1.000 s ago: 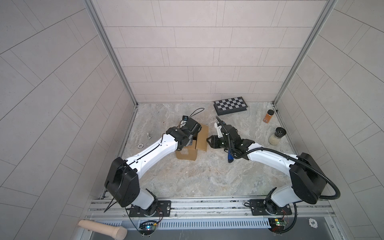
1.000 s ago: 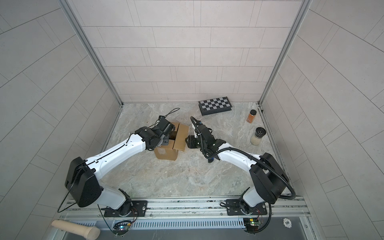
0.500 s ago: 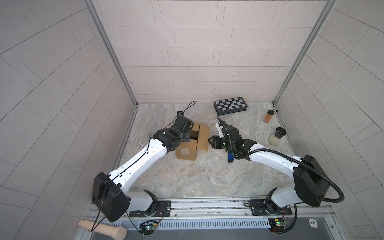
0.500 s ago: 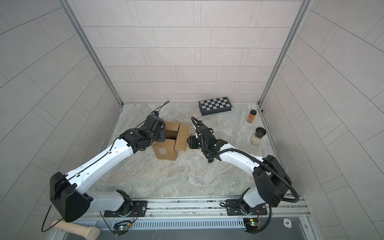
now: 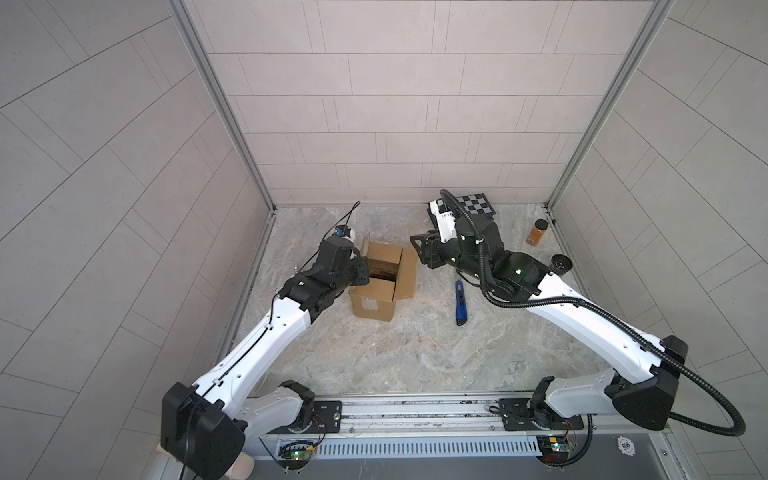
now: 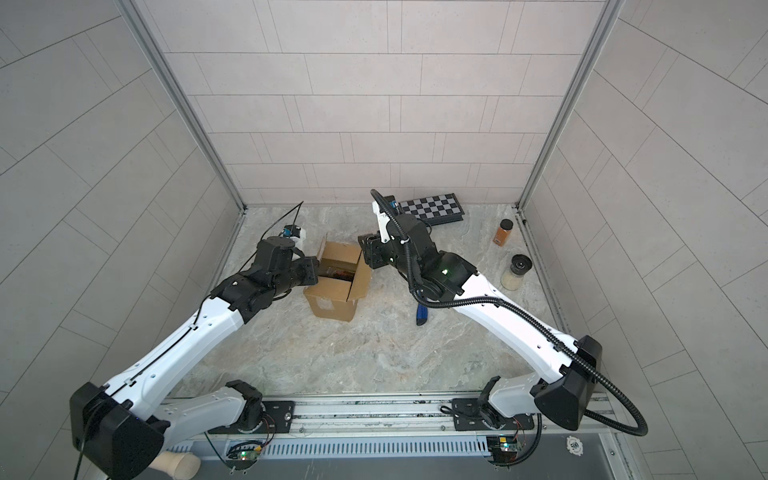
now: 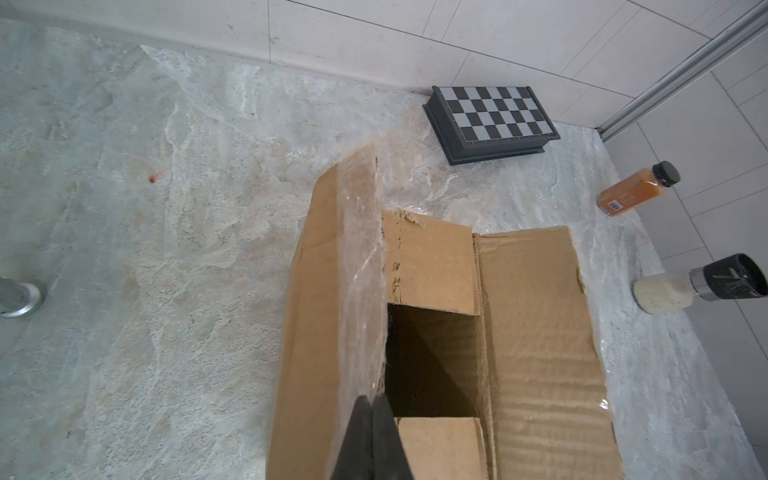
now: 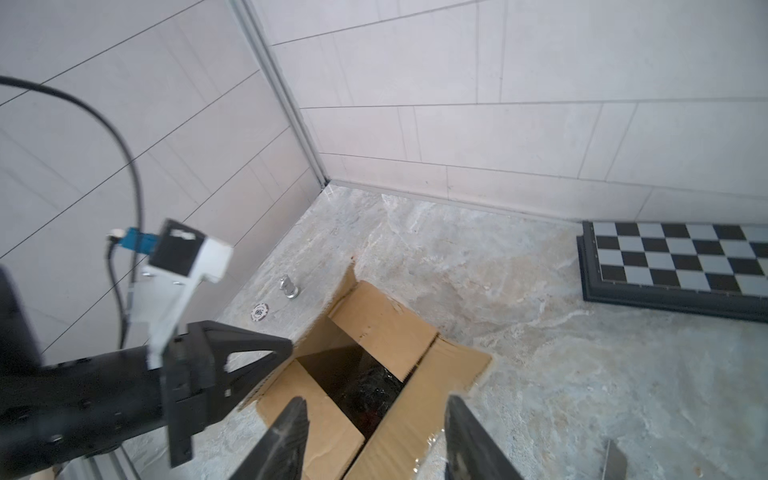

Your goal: Unpack the express box

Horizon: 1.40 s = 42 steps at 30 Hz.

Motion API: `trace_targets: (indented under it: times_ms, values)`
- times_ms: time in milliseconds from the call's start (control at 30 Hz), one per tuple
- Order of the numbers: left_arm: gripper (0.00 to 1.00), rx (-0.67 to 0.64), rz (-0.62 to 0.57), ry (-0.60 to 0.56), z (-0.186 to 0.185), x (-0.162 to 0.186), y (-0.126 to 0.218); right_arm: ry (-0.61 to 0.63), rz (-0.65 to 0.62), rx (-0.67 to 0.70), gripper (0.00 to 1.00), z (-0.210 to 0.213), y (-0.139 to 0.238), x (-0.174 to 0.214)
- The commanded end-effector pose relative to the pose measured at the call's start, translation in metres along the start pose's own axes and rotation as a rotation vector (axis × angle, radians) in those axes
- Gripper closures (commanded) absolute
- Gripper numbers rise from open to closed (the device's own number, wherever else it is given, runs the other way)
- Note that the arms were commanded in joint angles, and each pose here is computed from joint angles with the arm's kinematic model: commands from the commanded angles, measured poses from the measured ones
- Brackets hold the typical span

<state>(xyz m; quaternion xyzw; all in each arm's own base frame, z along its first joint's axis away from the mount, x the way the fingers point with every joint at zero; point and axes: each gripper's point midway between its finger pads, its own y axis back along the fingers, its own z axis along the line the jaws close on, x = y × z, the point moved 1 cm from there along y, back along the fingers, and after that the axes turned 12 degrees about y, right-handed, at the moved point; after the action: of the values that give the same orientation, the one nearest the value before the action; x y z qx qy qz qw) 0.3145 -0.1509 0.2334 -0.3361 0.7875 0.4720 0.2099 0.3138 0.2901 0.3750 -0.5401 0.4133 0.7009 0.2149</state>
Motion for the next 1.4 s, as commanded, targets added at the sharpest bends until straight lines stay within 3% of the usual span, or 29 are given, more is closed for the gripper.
trace_targets:
  times_ms: [0, 167, 400, 533, 633, 733, 767, 867, 933, 1133, 1367]
  values:
    - [1.0, 0.068, -0.004, 0.01, -0.009, 0.0, 0.002, 0.126, 0.181, 0.006, 0.44, 0.011, -0.025, 0.035]
    - [1.0, 0.144, -0.005, 0.073, -0.008, -0.002, 0.004, 0.127, 0.278, -0.033, 0.45, 0.02, -0.06, 0.072]
    - [1.0, 0.212, -0.01, 0.228, 0.022, -0.004, 0.004, 0.124, 0.385, 0.01, 0.45, 0.007, -0.087, 0.122]
    - [1.0, 0.202, -0.019, 0.275, 0.038, -0.007, 0.005, 0.126, 0.416, 0.041, 0.45, -0.001, -0.092, 0.139]
    - [0.99, 0.117, -0.013, 0.324, 0.06, -0.005, 0.003, 0.115, 0.437, 0.048, 0.45, -0.002, -0.096, 0.151]
    - [0.8, 0.065, -0.017, 0.311, 0.066, -0.006, 0.007, 0.094, 0.436, 0.049, 0.45, -0.002, -0.097, 0.155]
    - [0.61, 0.053, -0.025, 0.307, 0.067, -0.009, 0.011, 0.088, 0.432, 0.049, 0.45, -0.002, -0.097, 0.156]
    - [0.26, 0.067, -0.049, 0.289, 0.06, -0.018, 0.022, 0.073, 0.424, 0.051, 0.45, -0.002, -0.097, 0.156]
    - [0.11, 0.078, -0.062, 0.273, 0.054, -0.023, 0.028, 0.067, 0.426, 0.051, 0.45, -0.002, -0.098, 0.158]
    - [0.03, -0.025, -0.055, 0.123, 0.033, -0.025, 0.038, 0.047, 0.439, 0.05, 0.45, 0.001, -0.101, 0.164]
    - [0.0, -0.104, -0.011, 0.009, 0.013, -0.015, 0.024, 0.023, 0.425, 0.027, 0.46, 0.005, -0.104, 0.167]
